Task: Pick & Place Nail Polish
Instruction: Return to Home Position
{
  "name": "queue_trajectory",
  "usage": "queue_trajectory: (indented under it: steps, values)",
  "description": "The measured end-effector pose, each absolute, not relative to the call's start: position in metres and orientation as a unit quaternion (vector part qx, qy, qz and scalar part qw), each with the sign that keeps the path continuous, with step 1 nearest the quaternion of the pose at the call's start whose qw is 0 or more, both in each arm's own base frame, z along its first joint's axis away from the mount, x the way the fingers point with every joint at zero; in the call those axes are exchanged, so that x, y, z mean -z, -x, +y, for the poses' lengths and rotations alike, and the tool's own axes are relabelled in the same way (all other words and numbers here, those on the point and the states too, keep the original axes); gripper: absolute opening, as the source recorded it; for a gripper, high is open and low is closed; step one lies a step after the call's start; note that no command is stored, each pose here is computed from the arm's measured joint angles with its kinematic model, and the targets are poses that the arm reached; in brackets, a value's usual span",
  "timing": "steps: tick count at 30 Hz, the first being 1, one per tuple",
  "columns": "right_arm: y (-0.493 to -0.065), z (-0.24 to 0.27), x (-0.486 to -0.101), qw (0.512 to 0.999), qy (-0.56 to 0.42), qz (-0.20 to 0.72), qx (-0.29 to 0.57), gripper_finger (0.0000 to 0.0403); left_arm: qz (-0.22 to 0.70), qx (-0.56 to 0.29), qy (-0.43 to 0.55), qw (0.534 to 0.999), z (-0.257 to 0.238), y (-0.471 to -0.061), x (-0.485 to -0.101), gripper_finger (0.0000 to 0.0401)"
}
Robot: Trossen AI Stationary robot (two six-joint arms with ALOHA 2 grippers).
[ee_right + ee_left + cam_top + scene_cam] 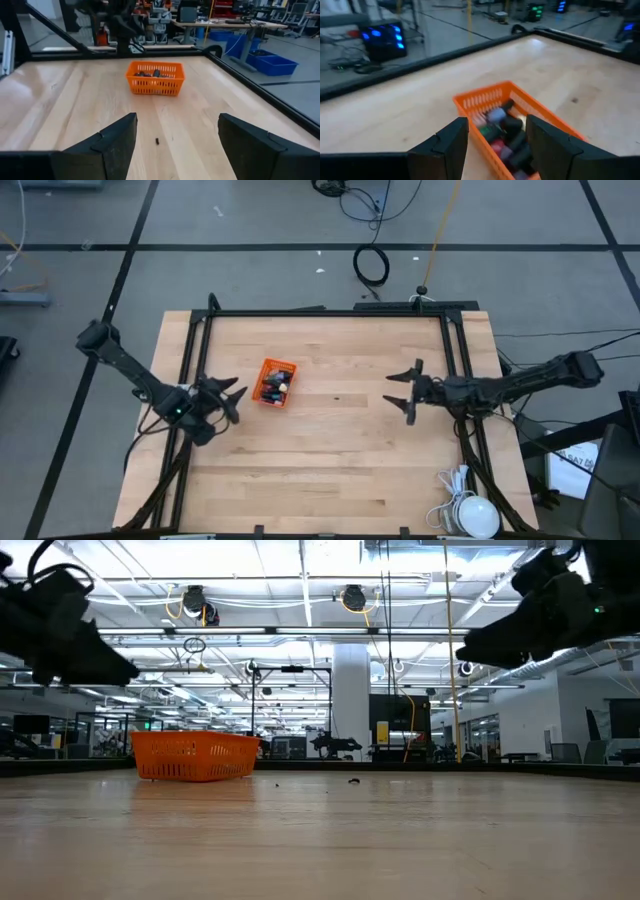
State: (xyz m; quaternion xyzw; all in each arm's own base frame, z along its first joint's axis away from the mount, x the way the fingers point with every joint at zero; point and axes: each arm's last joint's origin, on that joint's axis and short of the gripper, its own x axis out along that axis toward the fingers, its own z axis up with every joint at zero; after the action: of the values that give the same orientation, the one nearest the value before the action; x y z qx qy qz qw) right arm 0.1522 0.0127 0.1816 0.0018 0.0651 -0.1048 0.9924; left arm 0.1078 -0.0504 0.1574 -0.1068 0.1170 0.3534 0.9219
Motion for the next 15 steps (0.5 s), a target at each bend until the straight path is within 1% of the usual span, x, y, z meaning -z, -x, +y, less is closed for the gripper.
queue_trajectory:
  steps: [3, 8, 15]
  values:
    - [-0.141, 0.011, -0.184, 0.993, -0.009, 0.055, 0.106, 0.0263, 0.111, -0.327, 0.109, 0.932, -0.051, -0.100, -0.147, 0.0196]
    - [-0.129, 0.009, -0.188, 0.994, -0.019, 0.031, 0.106, 0.0263, 0.102, -0.311, 0.118, 0.938, -0.046, -0.089, -0.132, 0.0196]
    - [-0.121, 0.008, -0.180, 0.994, -0.028, 0.018, 0.106, 0.0263, 0.110, -0.281, 0.105, 0.947, -0.045, -0.088, -0.140, 0.0196]
